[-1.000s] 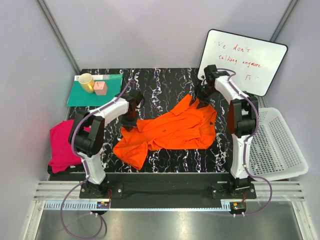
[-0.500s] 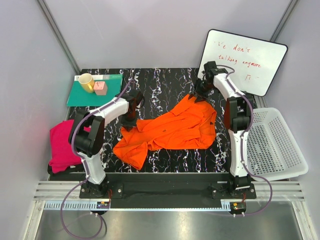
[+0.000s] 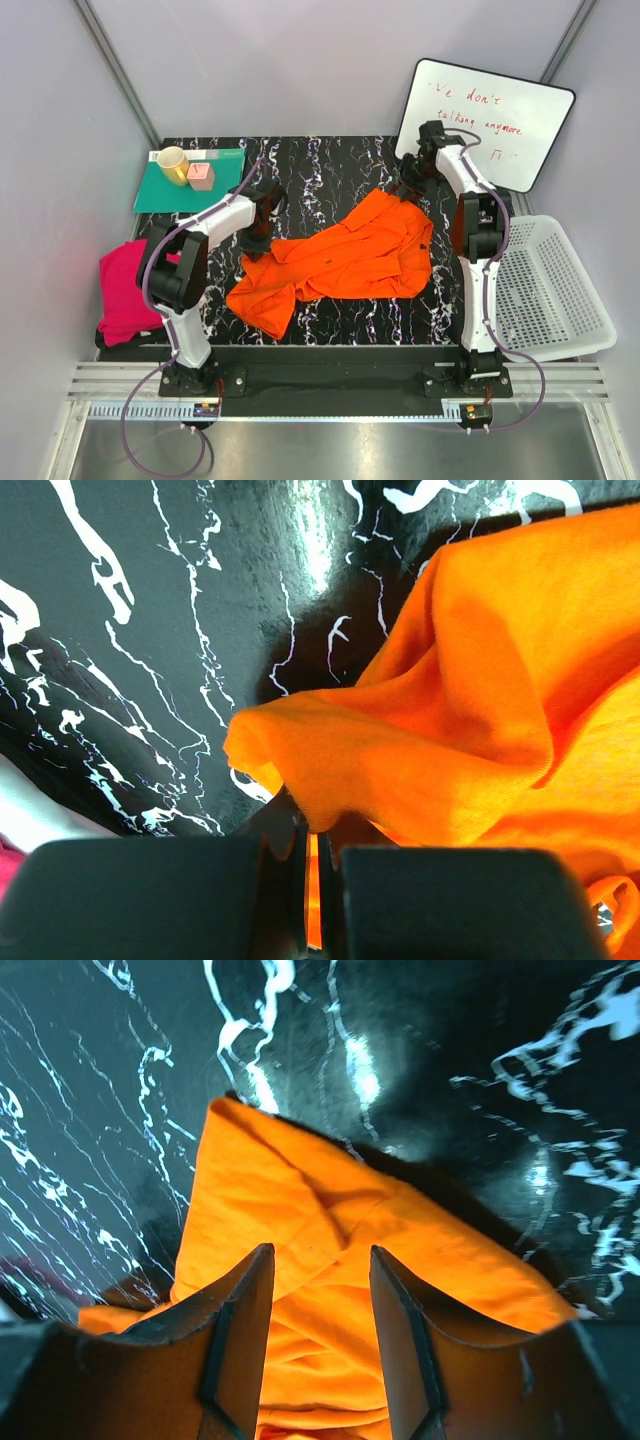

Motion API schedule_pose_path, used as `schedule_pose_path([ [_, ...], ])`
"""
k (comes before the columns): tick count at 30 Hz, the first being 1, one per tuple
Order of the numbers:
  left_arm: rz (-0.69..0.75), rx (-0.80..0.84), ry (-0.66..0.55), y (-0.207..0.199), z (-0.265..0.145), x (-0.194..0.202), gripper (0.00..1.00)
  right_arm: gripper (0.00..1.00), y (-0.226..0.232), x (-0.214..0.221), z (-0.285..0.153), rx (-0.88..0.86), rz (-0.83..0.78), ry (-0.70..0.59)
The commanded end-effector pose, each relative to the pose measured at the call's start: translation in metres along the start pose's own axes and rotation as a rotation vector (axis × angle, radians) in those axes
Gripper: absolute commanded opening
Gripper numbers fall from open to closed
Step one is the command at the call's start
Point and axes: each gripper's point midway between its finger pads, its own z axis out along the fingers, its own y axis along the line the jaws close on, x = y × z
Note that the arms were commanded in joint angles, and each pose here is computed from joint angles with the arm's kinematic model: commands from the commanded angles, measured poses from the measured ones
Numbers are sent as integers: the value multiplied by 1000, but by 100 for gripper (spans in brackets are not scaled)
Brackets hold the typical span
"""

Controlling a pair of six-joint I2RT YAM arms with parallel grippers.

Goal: Fold and stack the t-shirts
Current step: Flatten out the tshirt

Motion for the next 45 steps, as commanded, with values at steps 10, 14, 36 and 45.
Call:
schedule_pose_path([
  [10,-27,-43,-98,16,-29,-20,0,50,9,-23,-3,-48,19,-47],
  [14,-73,-69,-188,28,-55,-36,0,49,16,-20,3,-93,27,-15],
  [36,-93,-97,-216,39,-63,-44,0,32,13,11,22,-125,46,85],
  [45,-96,-101,-198,42,-58,-38,0,11,31,3,5,-156,31,46],
])
